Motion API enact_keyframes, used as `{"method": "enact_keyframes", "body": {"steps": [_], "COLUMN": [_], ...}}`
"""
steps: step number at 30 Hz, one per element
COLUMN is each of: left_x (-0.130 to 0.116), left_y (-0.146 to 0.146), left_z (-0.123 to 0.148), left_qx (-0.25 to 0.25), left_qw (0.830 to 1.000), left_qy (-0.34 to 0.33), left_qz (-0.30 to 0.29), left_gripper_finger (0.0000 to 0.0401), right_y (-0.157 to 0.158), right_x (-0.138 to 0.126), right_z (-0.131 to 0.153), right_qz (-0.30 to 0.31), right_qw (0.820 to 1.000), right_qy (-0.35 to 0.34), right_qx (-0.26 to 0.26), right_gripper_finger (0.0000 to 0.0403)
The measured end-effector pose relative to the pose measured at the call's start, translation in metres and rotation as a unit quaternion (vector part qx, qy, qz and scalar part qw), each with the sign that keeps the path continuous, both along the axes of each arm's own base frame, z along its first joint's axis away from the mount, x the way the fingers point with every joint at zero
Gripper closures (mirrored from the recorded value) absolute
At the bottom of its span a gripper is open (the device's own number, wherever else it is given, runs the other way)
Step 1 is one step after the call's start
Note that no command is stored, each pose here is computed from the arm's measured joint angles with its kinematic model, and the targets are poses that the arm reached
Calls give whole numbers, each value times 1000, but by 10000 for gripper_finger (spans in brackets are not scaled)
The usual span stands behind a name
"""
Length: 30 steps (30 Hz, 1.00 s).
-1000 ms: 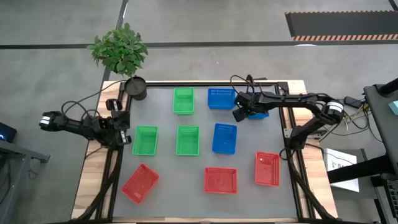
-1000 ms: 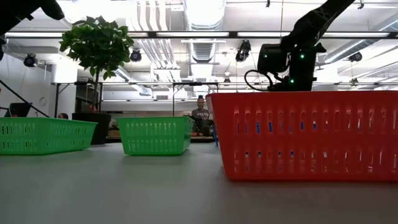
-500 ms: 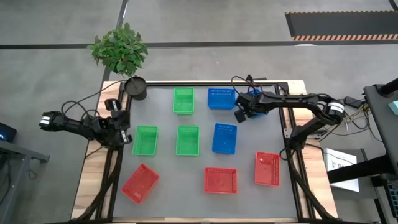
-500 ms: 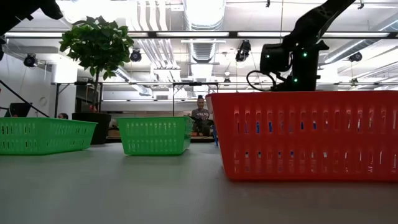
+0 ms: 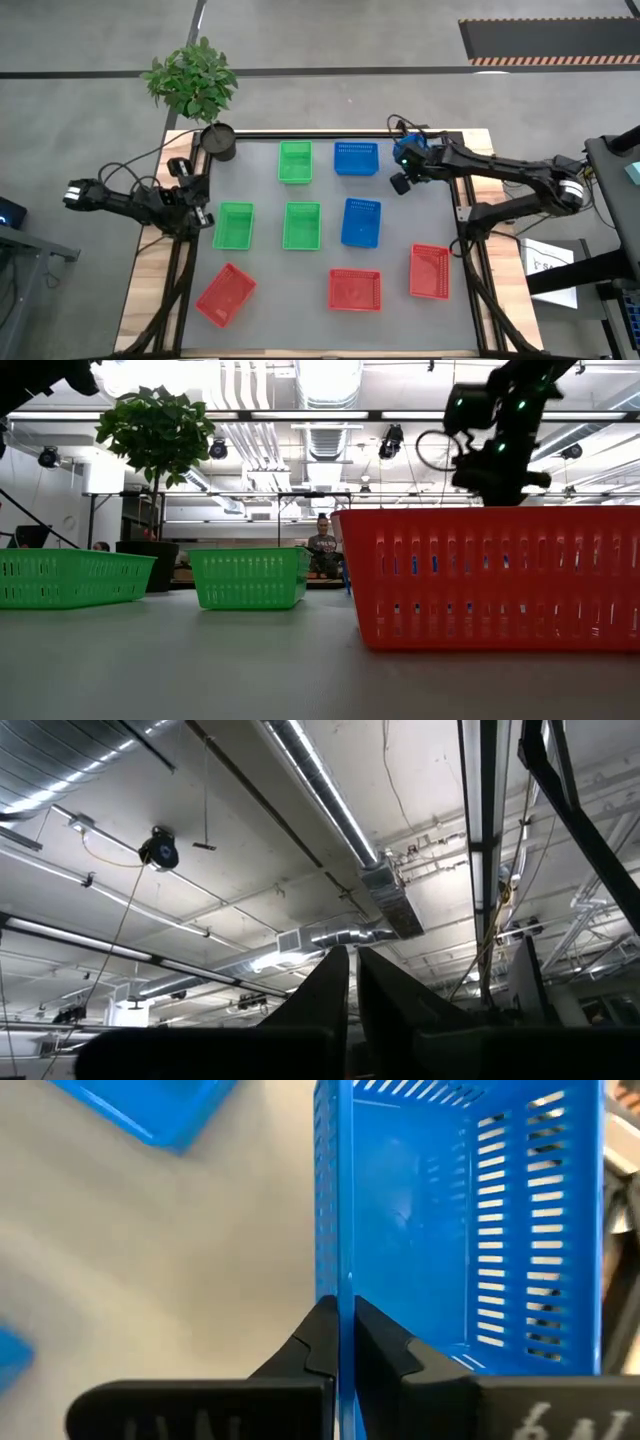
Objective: Stack baskets by color
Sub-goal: Stack the top right blue basket on the top blue basket
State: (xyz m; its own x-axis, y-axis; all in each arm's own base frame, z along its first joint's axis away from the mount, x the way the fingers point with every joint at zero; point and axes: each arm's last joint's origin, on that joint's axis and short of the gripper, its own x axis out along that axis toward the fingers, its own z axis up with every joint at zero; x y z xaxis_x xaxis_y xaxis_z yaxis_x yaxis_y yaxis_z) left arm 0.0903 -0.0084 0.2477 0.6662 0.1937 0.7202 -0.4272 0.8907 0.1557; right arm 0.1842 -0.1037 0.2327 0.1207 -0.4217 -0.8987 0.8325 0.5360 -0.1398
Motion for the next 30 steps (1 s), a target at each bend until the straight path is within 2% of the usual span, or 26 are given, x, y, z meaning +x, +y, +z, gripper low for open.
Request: {"method": "enact_keyframes", "body": {"steps": [5,9,13,16,20,25,27,30], "left_x": [3,-2,-4,-3,-1,3,3,2], "left_y": [0,1,1,1,0,0,0,0], "left_z": [-5,3,3,2,0,-2,-2,-2], "left_qx": [3,-3,-5,-5,-6,-2,-2,-3], "left_qw": [1000,1000,1000,1000,1000,1000,1000,1000], "left_qy": [19,-15,-24,-21,-13,3,4,3], "left_qz": [4,5,5,5,2,2,2,2], "left_gripper_finger": [393,393,393,393,393,393,393,393], "right_y": [5,6,4,0,-7,-18,-24,-36], "right_x": [-1,10,31,49,72,94,101,111], "right_z": [36,63,81,89,89,70,61,49], "right_qz": [56,134,226,328,447,521,525,507], "right_qw": [997,988,971,943,893,851,848,858], "right_qy": [-39,-48,-51,-42,-6,51,59,53], "right_qx": [-28,-56,-54,-39,-52,-51,-47,-51], "right_gripper_finger": [394,394,394,394,394,394,394,394]}}
